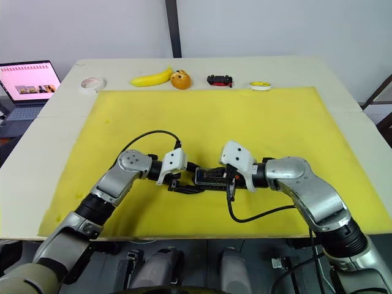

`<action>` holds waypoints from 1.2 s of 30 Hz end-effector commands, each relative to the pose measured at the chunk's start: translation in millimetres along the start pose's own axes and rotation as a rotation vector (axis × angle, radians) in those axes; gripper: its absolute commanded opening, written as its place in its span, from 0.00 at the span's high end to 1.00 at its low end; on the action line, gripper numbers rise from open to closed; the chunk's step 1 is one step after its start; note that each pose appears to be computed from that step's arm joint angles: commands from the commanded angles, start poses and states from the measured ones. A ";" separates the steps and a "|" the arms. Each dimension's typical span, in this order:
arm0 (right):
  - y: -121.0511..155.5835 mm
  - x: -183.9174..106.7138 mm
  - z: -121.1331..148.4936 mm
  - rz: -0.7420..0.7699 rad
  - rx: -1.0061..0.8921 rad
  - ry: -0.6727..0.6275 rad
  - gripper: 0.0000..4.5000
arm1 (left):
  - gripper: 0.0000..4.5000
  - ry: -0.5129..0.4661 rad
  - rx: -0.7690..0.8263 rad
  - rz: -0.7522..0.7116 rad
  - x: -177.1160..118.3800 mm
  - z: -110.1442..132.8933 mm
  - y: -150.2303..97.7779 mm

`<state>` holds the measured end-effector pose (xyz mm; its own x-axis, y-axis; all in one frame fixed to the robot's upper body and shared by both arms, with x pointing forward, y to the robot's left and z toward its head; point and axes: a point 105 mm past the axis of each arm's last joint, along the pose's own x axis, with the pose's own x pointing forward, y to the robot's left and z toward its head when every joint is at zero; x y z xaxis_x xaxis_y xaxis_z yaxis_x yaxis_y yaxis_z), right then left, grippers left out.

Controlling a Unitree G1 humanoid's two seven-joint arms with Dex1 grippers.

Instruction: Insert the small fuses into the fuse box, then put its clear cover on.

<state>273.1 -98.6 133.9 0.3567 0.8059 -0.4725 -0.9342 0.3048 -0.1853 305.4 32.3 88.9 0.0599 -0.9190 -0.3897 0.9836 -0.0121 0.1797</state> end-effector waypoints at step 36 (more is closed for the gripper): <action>-11.4 -92.4 13.8 -0.175 -0.011 0.001 0.87 | 0.44 -0.008 -0.005 0.005 -2.4 3.0 -8.0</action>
<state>257.0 -168.1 173.1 0.5074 0.7243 -0.4668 -0.8598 0.4615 -0.2186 300.1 33.3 92.2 0.0730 -0.9210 -0.3826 0.9820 -0.0006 0.1888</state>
